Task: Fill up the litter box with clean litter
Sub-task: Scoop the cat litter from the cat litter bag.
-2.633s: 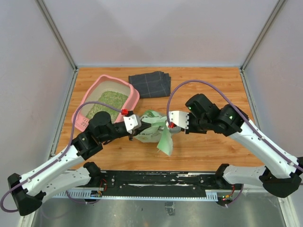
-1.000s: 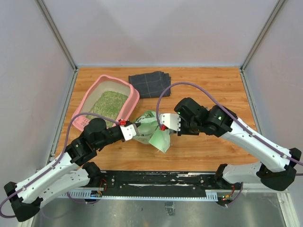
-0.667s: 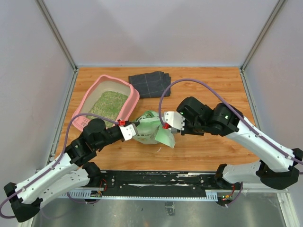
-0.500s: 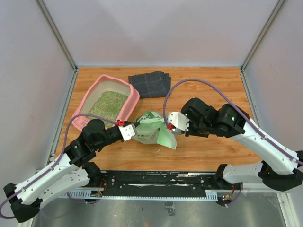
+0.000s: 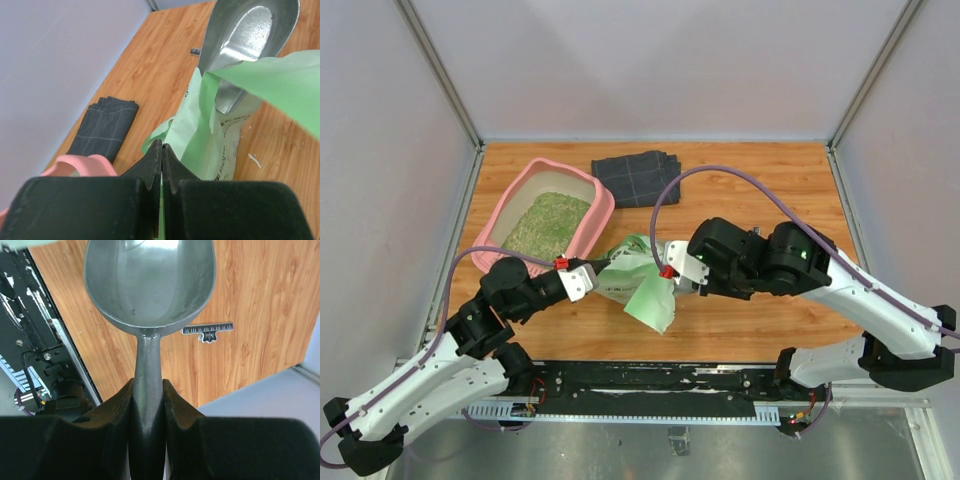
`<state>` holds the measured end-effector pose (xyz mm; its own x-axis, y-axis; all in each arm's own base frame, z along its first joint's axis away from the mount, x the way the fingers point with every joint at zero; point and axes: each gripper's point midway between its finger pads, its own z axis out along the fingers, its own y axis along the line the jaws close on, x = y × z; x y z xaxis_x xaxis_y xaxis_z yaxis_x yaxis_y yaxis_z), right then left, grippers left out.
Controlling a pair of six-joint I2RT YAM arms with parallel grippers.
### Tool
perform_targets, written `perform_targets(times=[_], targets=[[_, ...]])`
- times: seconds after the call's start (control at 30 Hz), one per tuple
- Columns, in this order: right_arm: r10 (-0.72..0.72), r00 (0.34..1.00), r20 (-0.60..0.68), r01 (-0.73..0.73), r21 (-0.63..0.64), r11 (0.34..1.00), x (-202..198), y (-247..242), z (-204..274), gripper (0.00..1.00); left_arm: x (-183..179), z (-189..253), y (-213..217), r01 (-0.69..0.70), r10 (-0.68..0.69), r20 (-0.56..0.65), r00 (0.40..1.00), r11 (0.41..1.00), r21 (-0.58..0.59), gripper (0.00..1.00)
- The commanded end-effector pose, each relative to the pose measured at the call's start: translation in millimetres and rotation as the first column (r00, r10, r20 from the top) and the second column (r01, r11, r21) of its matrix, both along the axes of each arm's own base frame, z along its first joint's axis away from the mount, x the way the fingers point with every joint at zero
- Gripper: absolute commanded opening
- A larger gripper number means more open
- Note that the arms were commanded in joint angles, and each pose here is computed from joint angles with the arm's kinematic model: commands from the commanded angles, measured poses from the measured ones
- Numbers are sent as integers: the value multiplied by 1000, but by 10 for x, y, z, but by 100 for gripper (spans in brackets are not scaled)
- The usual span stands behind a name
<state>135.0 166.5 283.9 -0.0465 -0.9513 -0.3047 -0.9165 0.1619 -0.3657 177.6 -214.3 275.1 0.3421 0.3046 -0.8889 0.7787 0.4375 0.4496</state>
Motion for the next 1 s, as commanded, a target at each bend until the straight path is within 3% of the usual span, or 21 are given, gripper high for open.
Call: perform_targets(times=[0.0, 0.1, 0.13, 0.27, 0.57, 0.77, 0.8, 0.9, 0.97], targets=[[-82, 995, 53, 83, -9, 997, 46, -115, 4, 1, -24, 44, -9, 10, -10, 13, 1000, 1000, -16, 0], [-91, 993, 78, 96, -59, 994, 77, -210, -37, 1, -77, 28, -38, 44, -44, 5, 999, 999, -7, 0], [-93, 992, 84, 99, -70, 993, 82, -236, -31, 1, -96, 10, -51, 58, -58, -3, 998, 998, 0, 5], [-94, 991, 99, 100, -59, 993, 92, -263, 18, 1, -166, -71, -97, 108, -106, -38, 994, 994, 37, 40], [-35, 993, 113, 40, -37, 999, 134, -148, 48, 1, -168, -201, -133, 128, -122, -75, 990, 988, 82, 49], [36, 999, 30, -36, -13, 999, 38, 51, -140, 1, -84, -303, -122, 98, -87, -90, 992, 987, 130, 38], [42, 999, 18, -42, -11, 999, 24, 80, -165, 1, -84, -320, -127, 102, -90, -94, 992, 986, 135, 33], [46, 999, 15, -45, -23, 999, 39, 127, -205, 1, -79, -306, -133, 102, -91, -88, 992, 986, 132, 4], [53, 997, 49, -51, -41, 998, 114, 152, -216, 1, -92, -297, -138, 110, -101, -76, 992, 985, 129, 0]])
